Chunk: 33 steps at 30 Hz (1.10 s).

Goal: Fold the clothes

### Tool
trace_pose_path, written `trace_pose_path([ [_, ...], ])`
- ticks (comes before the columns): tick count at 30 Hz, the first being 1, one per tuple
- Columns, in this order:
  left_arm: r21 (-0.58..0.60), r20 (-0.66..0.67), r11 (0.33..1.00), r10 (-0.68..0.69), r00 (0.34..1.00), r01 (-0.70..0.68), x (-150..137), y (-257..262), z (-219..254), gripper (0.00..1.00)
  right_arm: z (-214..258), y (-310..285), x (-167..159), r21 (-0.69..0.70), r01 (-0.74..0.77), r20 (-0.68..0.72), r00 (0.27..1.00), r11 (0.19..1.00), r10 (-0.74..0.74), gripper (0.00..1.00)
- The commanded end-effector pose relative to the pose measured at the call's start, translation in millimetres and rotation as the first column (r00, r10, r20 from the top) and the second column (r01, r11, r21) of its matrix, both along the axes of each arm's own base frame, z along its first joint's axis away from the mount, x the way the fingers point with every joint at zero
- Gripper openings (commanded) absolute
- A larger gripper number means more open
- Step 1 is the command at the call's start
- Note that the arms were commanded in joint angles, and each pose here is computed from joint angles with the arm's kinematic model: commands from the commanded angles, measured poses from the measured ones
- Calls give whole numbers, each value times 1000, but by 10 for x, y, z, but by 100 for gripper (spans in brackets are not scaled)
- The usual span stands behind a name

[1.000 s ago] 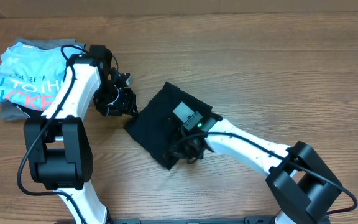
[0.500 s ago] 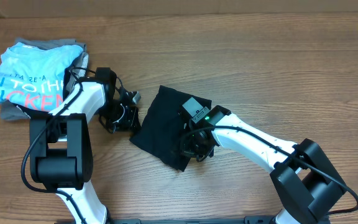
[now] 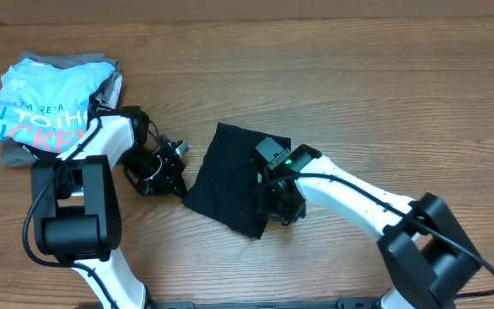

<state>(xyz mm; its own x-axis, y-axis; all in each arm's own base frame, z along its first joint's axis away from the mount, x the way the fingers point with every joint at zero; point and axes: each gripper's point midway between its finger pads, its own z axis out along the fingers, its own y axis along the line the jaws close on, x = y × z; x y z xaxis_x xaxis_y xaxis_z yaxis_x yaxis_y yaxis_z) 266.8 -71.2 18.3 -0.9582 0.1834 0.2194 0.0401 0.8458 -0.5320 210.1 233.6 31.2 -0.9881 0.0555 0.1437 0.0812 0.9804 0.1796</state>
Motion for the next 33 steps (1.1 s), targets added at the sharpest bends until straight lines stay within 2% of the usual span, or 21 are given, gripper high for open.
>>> trace_pose_path([
  [1,-96,129,995,25,991,-13,191,-29,317,16,511,-262,461,-22,2,241,971,1000,4,44],
  [3,-125,163,992,50,985,-30,232,-33,431,26,711,-321,602,15,8,302,953,1000,-12,50],
  [4,-147,185,988,65,981,-38,256,-48,510,28,857,-371,717,52,39,342,938,998,-55,49],
  [6,-168,218,985,76,973,-39,290,-74,608,35,987,-378,837,113,60,375,922,992,-99,41],
  [7,-154,229,988,62,971,-27,291,-79,609,38,1068,-319,939,188,60,388,912,980,-131,41],
  [11,-117,216,993,41,975,-16,225,-102,466,41,1189,-27,1146,305,-72,467,881,950,-83,52],
  [15,-98,185,992,92,978,-75,124,-176,158,46,1113,232,1370,343,-120,523,849,932,-83,56],
  [18,-177,168,981,111,980,-81,-3,-335,55,45,934,366,1475,368,-141,515,854,919,-76,55],
  [20,-190,148,978,112,983,-83,-97,-366,1,44,814,522,1493,409,-205,509,860,889,-36,51],
  [22,-177,131,981,108,985,-84,-168,-351,-48,39,691,621,1504,431,-230,498,867,873,-17,52],
  [26,-161,118,983,104,988,-84,-226,-332,-91,21,309,722,1598,421,-240,490,872,875,3,56],
  [27,-161,120,983,105,987,-85,-222,-331,-92,17,216,735,1619,420,-238,486,874,876,4,55],
  [29,-161,120,983,104,987,-84,-222,-331,-92,11,92,738,1627,415,-232,474,880,880,8,33],
  [30,-160,117,983,104,988,-85,-227,-330,-92,10,41,729,1626,409,-226,468,884,884,10,18],
  [33,-136,97,987,97,991,-83,-278,-300,-108,4,-55,637,1675,365,-196,471,882,910,1,11],
])
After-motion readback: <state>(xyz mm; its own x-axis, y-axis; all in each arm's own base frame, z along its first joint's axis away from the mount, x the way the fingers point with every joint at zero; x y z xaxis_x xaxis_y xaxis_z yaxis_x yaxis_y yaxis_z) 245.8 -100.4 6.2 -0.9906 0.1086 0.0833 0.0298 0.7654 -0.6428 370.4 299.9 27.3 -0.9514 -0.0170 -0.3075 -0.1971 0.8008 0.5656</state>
